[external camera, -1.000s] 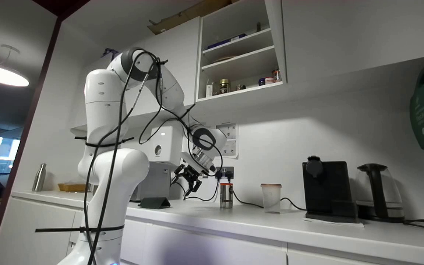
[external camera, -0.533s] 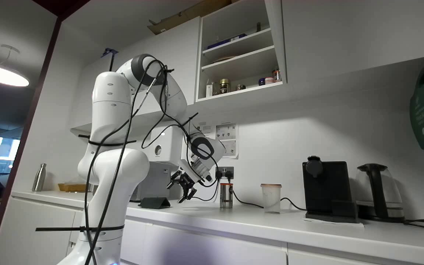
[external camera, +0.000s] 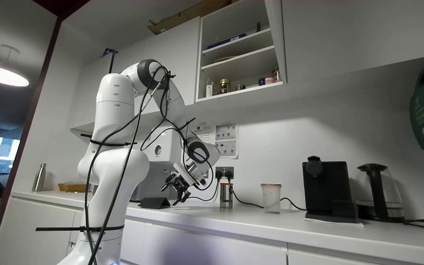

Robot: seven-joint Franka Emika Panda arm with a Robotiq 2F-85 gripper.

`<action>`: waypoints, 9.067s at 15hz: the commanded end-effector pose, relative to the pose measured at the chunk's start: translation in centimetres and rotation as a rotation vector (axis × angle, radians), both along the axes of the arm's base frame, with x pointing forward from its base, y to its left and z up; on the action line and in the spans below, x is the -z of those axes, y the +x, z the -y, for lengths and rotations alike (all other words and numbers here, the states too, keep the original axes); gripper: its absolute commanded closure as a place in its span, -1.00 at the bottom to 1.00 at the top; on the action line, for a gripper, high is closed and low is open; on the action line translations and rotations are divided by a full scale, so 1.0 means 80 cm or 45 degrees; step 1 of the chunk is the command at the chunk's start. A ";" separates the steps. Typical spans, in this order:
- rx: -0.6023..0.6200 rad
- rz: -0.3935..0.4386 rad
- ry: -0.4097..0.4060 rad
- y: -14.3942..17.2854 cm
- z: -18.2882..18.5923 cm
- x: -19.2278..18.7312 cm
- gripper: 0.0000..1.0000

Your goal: Wipe the countertop with the black cloth

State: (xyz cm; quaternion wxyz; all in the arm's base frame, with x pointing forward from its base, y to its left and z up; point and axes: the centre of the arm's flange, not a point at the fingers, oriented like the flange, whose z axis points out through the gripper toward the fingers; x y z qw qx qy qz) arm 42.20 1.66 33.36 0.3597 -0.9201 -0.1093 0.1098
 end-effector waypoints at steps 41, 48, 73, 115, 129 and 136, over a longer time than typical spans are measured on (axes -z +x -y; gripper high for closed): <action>-0.056 -0.065 0.357 0.025 -0.035 0.016 0.98; -0.085 -0.042 0.027 0.033 0.008 -0.012 0.98; 0.007 -0.255 -1.127 0.031 0.101 0.018 0.98; -0.068 -0.131 -0.948 0.131 -0.047 -0.001 0.98; 0.374 -0.274 -0.932 0.086 0.210 -0.019 0.98; 0.297 -0.269 -0.929 0.104 0.160 -0.008 0.98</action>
